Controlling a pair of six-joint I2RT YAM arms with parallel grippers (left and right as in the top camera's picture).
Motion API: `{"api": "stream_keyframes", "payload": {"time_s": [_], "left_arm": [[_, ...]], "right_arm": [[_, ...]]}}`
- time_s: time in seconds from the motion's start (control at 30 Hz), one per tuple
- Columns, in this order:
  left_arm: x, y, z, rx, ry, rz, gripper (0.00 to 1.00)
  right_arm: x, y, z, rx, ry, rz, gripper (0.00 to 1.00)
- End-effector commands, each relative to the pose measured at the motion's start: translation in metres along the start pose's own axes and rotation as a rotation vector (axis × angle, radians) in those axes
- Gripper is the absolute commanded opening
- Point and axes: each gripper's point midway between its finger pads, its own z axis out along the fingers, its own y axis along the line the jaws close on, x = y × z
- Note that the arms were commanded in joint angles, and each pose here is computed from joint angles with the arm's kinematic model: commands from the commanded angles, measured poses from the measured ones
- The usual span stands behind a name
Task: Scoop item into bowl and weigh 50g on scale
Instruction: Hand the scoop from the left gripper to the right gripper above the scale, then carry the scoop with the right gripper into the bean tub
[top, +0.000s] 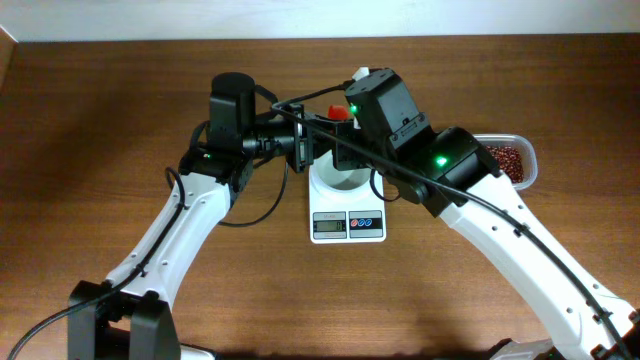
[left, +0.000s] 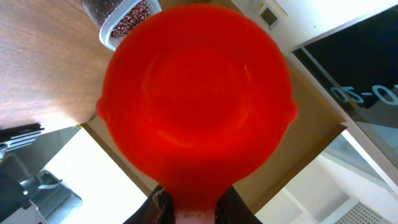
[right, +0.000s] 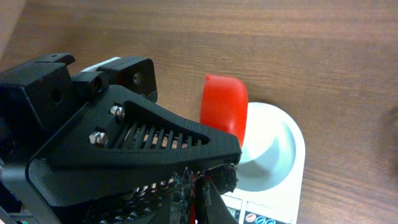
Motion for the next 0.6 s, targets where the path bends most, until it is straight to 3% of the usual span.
{"api": "stream_keyframes", "payload": {"time_s": [0.0, 0.07, 0.1, 0.13, 0.2, 0.33, 0.47, 0.57], "left_arm": [[0.008, -0.003, -0.001, 0.003, 0.021, 0.123, 0.40], [-0.004, -0.012, -0.001, 0.030, -0.064, 0.433, 0.75], [-0.010, -0.014, -0.002, 0.032, -0.100, 0.523, 0.81], [-0.016, -0.016, -0.002, 0.029, -0.139, 0.616, 0.97], [-0.026, -0.021, -0.007, 0.013, -0.199, 0.877, 1.00], [-0.032, -0.018, -0.012, -0.038, -0.213, 1.170, 0.99], [-0.041, 0.017, -0.014, -0.177, -0.164, 1.250, 0.99], [-0.060, 0.048, -0.023, -0.349, -0.192, 1.265, 0.99]], "right_arm": [[-0.012, -0.016, 0.001, 0.039, -0.016, -0.042, 0.04], [-0.019, -0.023, -0.014, -0.008, 0.019, -0.047, 0.04], [-0.023, -0.030, -0.026, -0.006, 0.033, -0.046, 0.04], [-0.027, -0.039, -0.040, 0.008, 0.042, -0.044, 0.04], [-0.037, -0.071, -0.086, 0.076, 0.056, -0.041, 0.04], [-0.033, -0.158, -0.131, 0.269, 0.112, 0.044, 0.04], [-0.002, -0.264, -0.126, 0.423, 0.310, 0.206, 0.04], [0.013, -0.312, -0.095, 0.400, 0.423, 0.253, 0.04]]}}
